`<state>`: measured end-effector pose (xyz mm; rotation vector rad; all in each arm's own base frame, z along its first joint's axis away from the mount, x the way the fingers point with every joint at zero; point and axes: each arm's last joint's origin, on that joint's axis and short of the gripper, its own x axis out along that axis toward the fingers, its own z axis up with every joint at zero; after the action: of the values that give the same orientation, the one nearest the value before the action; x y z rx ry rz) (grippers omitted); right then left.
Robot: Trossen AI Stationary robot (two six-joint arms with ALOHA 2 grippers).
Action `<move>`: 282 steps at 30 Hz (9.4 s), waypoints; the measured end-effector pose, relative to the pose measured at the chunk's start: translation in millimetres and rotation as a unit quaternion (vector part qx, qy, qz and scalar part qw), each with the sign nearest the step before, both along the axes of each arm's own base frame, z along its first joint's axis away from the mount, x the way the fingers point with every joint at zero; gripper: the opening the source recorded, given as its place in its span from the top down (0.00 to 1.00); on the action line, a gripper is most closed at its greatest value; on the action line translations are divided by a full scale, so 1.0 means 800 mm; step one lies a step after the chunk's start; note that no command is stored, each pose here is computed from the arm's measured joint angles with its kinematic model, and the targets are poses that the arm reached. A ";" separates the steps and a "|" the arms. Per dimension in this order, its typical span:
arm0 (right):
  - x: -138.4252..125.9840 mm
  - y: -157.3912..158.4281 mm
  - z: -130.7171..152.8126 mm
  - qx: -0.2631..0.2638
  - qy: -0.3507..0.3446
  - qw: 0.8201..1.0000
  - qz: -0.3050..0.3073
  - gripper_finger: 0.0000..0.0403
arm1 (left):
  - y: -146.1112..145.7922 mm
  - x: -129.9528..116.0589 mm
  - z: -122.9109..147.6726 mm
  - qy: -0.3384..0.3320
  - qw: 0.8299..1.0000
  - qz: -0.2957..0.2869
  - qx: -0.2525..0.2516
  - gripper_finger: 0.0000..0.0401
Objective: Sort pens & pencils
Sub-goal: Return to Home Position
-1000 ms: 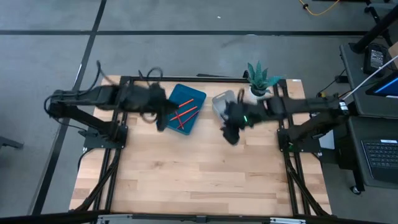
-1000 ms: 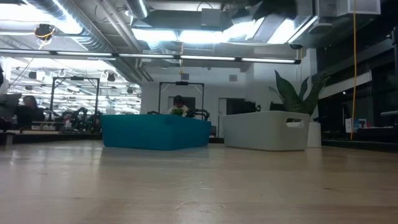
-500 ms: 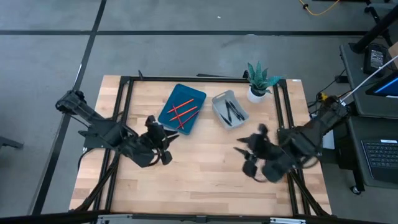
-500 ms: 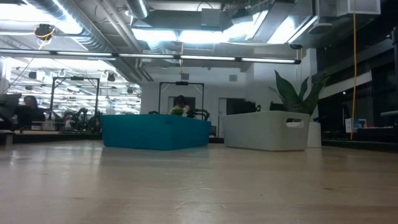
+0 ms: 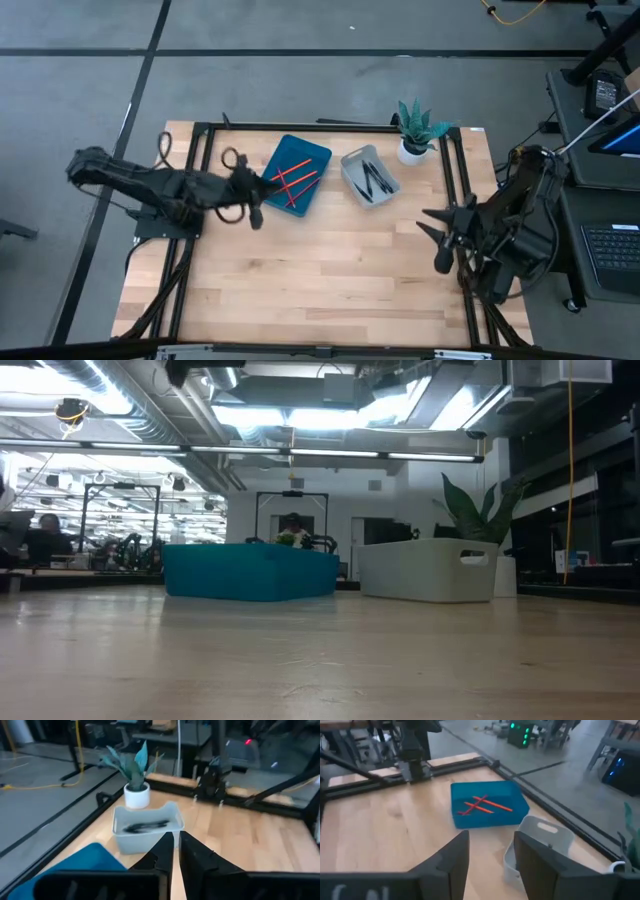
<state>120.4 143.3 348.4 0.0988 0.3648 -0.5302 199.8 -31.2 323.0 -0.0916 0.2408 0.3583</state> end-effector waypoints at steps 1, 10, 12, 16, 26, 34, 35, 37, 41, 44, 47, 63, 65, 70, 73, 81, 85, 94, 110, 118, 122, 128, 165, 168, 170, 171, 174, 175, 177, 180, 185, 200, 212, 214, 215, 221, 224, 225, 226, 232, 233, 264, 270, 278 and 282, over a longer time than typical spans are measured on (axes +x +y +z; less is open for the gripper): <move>-0.003 -0.005 -0.005 -0.003 -0.007 1.000 -0.002 0.61 | 0.008 -0.005 -0.002 -0.009 1.000 -0.004 -0.004 0.95; -0.035 -0.060 -0.063 -0.008 -0.084 0.996 -0.028 0.61 | 0.040 -0.054 -0.019 0.004 1.000 0.003 0.015 0.94; -0.046 -0.077 -0.074 0.002 -0.113 0.993 -0.033 0.61 | 0.044 -0.057 -0.018 0.005 0.999 0.008 0.034 0.94; -0.063 -0.110 -0.080 0.020 -0.219 0.975 -0.041 0.61 | 0.055 -0.058 -0.016 0.004 0.998 0.019 0.052 0.93; -0.071 -0.135 -0.044 -0.012 -0.161 0.985 -0.067 0.61 | 0.085 -0.036 -0.027 0.019 0.999 -0.040 0.013 0.93; -0.084 -0.163 -0.047 0.009 -0.129 0.984 -0.120 0.61 | 0.103 -0.028 -0.027 0.001 0.998 -0.058 0.012 0.93; -0.087 -0.167 -0.046 0.007 -0.132 0.983 -0.127 0.61 | 0.105 -0.028 -0.027 0.001 0.998 -0.060 0.013 0.93; -0.094 -0.175 -0.046 0.014 -0.139 0.980 -0.139 0.61 | 0.110 -0.029 -0.027 0.002 0.998 -0.061 0.021 0.93; -0.113 -0.194 -0.045 0.010 -0.147 0.978 -0.148 0.61 | 0.124 -0.028 -0.031 0.011 0.998 -0.056 0.021 0.93; -0.131 -0.210 -0.045 0.014 -0.171 0.973 -0.154 0.61 | 0.133 -0.028 -0.028 -0.008 0.998 -0.067 0.020 0.93; -0.147 -0.224 -0.048 0.011 -0.190 0.969 -0.157 0.61 | 0.139 -0.026 -0.025 -0.020 0.996 -0.081 0.011 0.93; -0.181 -0.254 0.008 -0.075 -0.156 0.978 -0.121 0.61 | 0.136 -0.054 0.024 0.040 0.999 -0.012 0.035 0.93; -0.183 -0.255 -0.021 -0.054 -0.153 0.979 -0.121 0.61 | 0.136 -0.056 0.010 0.043 0.999 -0.009 0.023 0.93; -0.176 -0.250 -0.077 0.011 -0.193 0.971 -0.143 0.61 | 0.136 -0.052 -0.037 0.019 0.999 -0.028 -0.016 0.93; -0.173 -0.247 -0.069 0.033 -0.221 0.964 -0.142 0.61 | 0.133 -0.051 -0.058 -0.014 0.998 -0.047 -0.040 0.93; -0.118 -0.197 -0.126 0.055 -0.262 0.954 -0.139 0.61 | 0.115 -0.041 -0.103 -0.092 0.989 -0.092 -0.072 0.93; -0.101 -0.180 -0.185 0.046 -0.263 0.952 -0.148 0.61 | 0.107 -0.034 -0.110 -0.077 0.990 -0.088 -0.075 0.94; -0.100 -0.191 -0.206 0.024 -0.279 0.921 -0.271 0.61 | 0.112 -0.006 -0.130 -0.060 0.991 -0.088 -0.078 0.93; -0.104 -0.210 -0.207 -0.053 -0.254 0.849 -0.460 0.61 | 0.135 0.025 -0.153 -0.079 0.993 -0.078 -0.027 0.97; -0.095 -0.211 -0.210 -0.082 -0.214 0.852 -0.470 0.61 | 0.158 0.025 -0.165 -0.068 0.996 -0.060 -0.010 0.97; -0.090 -0.211 -0.211 -0.091 -0.198 0.857 -0.468 0.61 | 0.165 0.013 -0.167 -0.091 0.992 -0.086 -0.020 0.97; -0.085 -0.210 -0.211 -0.084 -0.210 0.854 -0.469 0.61 | 0.154 -0.018 -0.195 -0.123 0.989 -0.078 -0.034 0.97; -0.068 -0.188 -0.238 0.346 0.036 0.910 -0.224 0.61 | 0.092 -0.094 -0.180 -0.201 0.972 -0.116 -0.039 0.97; -0.068 -0.188 -0.238 0.345 0.035 0.911 -0.225 0.61 | 0.086 -0.109 -0.170 -0.229 0.966 -0.119 -0.024 0.97; -0.068 -0.188 -0.238 0.345 0.035 0.910 -0.225 0.61 | 0.083 -0.117 -0.169 -0.231 0.965 -0.120 -0.023 0.97; -0.068 -0.188 -0.238 0.345 0.035 0.910 -0.225 0.61 | 0.081 -0.120 -0.170 -0.231 0.965 -0.121 -0.023 0.97; -0.068 -0.188 -0.238 0.345 0.036 0.910 -0.225 0.61 | 0.075 -0.130 -0.177 -0.213 0.969 -0.123 -0.038 0.97; -0.068 -0.188 -0.238 0.345 0.036 0.910 -0.225 0.61 | 0.073 -0.134 -0.177 -0.215 0.968 -0.124 -0.037 0.97; -0.068 -0.188 -0.238 0.345 0.036 0.910 -0.225 0.61 | 0.072 -0.135 -0.180 -0.204 0.970 -0.125 -0.045 0.97; -0.068 -0.188 -0.238 0.345 0.036 0.910 -0.225 0.61 | 0.071 -0.134 -0.185 -0.190 0.974 -0.111 -0.046 0.97; -0.068 -0.188 -0.238 0.345 0.034 0.911 -0.224 0.61 | 0.068 -0.132 -0.188 -0.181 0.976 -0.108 -0.062 0.97; -0.068 -0.191 -0.236 0.305 0.017 0.921 -0.244 0.61 | 0.068 -0.132 -0.189 -0.178 0.976 -0.104 -0.064 0.97; -0.079 -0.202 -0.222 0.129 -0.096 0.949 -0.272 0.61 | 0.068 -0.132 -0.189 -0.177 0.977 -0.103 -0.065 0.97; -0.081 -0.203 -0.225 0.104 -0.091 0.951 -0.277 0.61 | 0.068 -0.132 -0.189 -0.177 0.977 -0.103 -0.065 0.97; -0.080 -0.202 -0.224 0.097 -0.087 0.954 -0.271 0.61 | 0.068 -0.132 -0.189 -0.177 0.977 -0.103 -0.065 0.97; -0.078 -0.201 -0.225 0.115 -0.081 0.957 -0.256 0.61 | 0.068 -0.132 -0.189 -0.177 0.977 -0.103 -0.065 0.97; -0.076 -0.202 -0.223 0.110 -0.097 0.952 -0.269 0.61 | 0.068 -0.132 -0.189 -0.177 0.977 -0.103 -0.065 0.97; -0.076 -0.202 -0.222 0.101 -0.096 0.951 -0.276 0.61 | 0.068 -0.132 -0.189 -0.177 0.977 -0.103 -0.065 0.97; -0.075 -0.203 -0.222 0.093 -0.095 0.950 -0.283 0.61 | 0.068 -0.132 -0.189 -0.177 0.977 -0.103 -0.065 0.97; -0.054 -0.201 -0.209 0.091 -0.140 0.947 -0.276 0.61 | 0.068 -0.132 -0.189 -0.177 0.977 -0.103 -0.065 0.97; -0.051 -0.200 -0.205 0.091 -0.149 0.949 -0.264 0.61 | 0.068 -0.132 -0.189 -0.177 0.977 -0.103 -0.065 0.97; -0.061 -0.203 -0.177 -0.019 -0.154 0.935 -0.320 0.61 | 0.068 -0.132 -0.189 -0.177 0.977 -0.103 -0.065 0.97; -0.055 -0.201 -0.171 -0.025 -0.151 0.948 -0.280 0.61 | 0.068 -0.132 -0.189 -0.177 0.977 -0.103 -0.065 0.97; -0.037 -0.197 -0.182 -0.038 -0.186 0.967 -0.168 0.61 | 0.068 -0.132 -0.189 -0.177 0.977 -0.103 -0.065 0.97; -0.045 -0.201 -0.196 -0.049 -0.161 0.956 -0.241 0.61 | 0.068 -0.132 -0.189 -0.177 0.977 -0.104 -0.065 0.97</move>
<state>84.1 -17.8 191.8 0.1772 -0.0121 -0.9994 94.0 23.5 171.8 -0.2543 -0.0799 0.1139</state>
